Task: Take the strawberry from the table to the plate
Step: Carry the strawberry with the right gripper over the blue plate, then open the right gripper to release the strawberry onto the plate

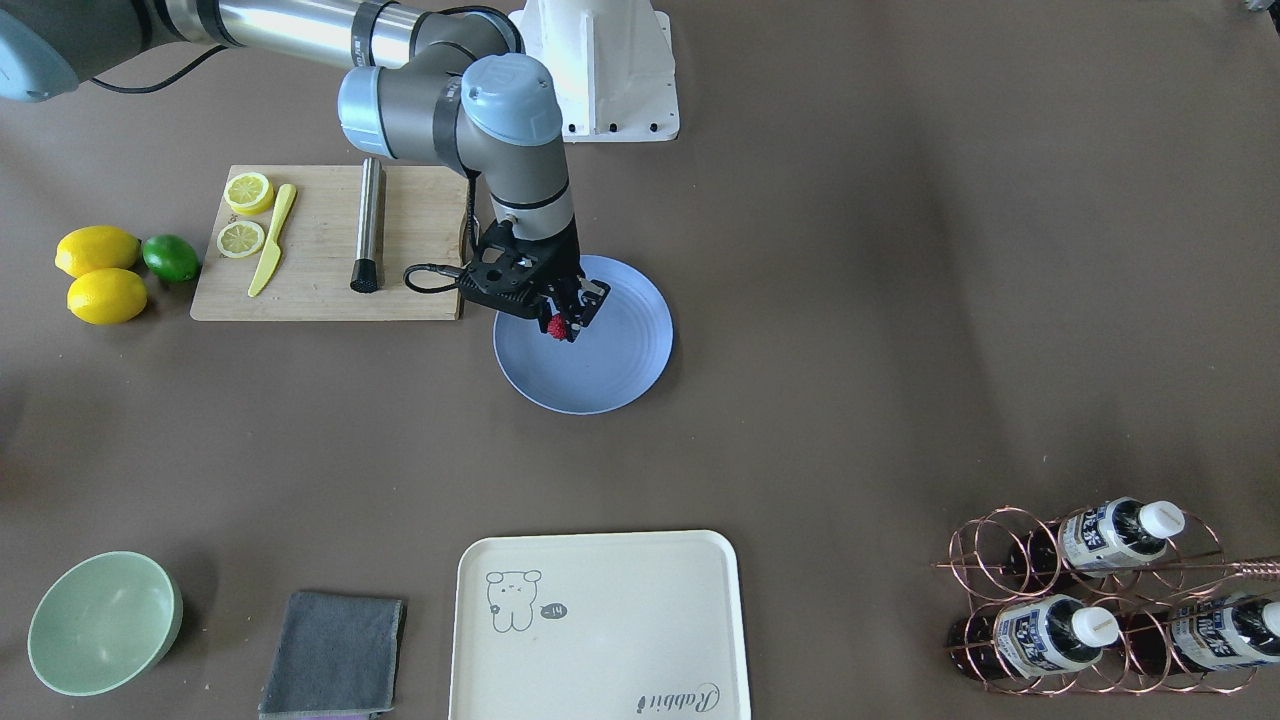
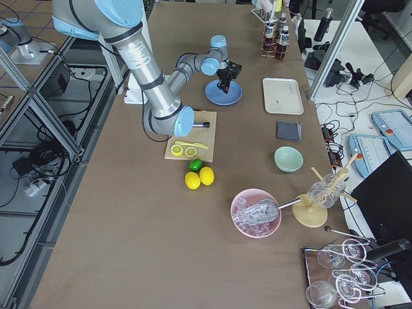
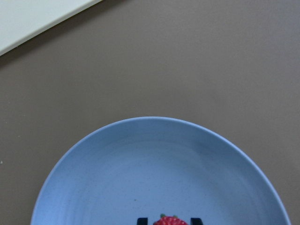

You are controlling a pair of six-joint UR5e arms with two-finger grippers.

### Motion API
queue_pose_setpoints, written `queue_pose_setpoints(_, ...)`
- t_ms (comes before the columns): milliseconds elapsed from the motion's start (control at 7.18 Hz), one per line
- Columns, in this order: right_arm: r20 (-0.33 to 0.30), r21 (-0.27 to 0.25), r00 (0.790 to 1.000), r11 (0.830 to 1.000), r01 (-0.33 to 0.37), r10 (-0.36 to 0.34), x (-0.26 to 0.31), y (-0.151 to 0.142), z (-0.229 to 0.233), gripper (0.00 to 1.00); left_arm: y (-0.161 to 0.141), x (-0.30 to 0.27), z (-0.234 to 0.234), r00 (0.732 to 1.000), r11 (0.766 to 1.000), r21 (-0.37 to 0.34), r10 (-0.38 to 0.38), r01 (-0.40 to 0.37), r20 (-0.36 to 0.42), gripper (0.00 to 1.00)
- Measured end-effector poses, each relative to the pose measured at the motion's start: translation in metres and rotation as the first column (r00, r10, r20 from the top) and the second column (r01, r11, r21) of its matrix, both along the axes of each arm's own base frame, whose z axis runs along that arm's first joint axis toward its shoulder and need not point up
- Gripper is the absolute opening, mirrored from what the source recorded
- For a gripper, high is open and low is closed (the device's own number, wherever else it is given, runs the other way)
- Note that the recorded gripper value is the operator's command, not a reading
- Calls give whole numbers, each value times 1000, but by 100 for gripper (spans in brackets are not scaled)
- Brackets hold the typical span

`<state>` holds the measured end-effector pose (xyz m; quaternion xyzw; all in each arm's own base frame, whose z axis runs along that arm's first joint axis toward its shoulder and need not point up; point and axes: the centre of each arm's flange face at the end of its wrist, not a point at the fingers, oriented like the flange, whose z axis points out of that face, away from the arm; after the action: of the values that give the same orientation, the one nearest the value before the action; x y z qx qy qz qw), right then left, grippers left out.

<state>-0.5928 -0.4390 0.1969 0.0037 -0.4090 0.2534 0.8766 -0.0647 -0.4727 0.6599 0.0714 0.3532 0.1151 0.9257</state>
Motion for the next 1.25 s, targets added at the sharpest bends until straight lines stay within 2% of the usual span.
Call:
queue_pose_setpoints(139,-8,5,1000,1000,-12,12,-11,4,-2,44,1,0,0,1000,1000,-1,0,0,0,99)
queue_pose_setpoints(278,-11,3,1000,1000,-25,25,-16,7,-2,69,1,0,1,1000,1000,-2,0,0,0,99)
queue_pose_setpoints(418,-18,3,998,999,-52,52,-22,9,0,100,1,0,1,1000,1000,-2,0,0,0,99)
queue_pose_setpoints(835,-28,20,993,993,-114,114,-26,10,-2,100,2,0,2,1000,1000,-5,0,0,0,99)
queue_pose_setpoints(1114,-22,4,991,991,-135,135,8,-15,-14,100,2,1,3,1000,1000,-7,1,-1,0,99)
queue_pose_setpoints(1253,-38,-8,993,993,-114,114,39,-31,-16,100,2,1,4,1000,1000,-10,1,-1,0,99)
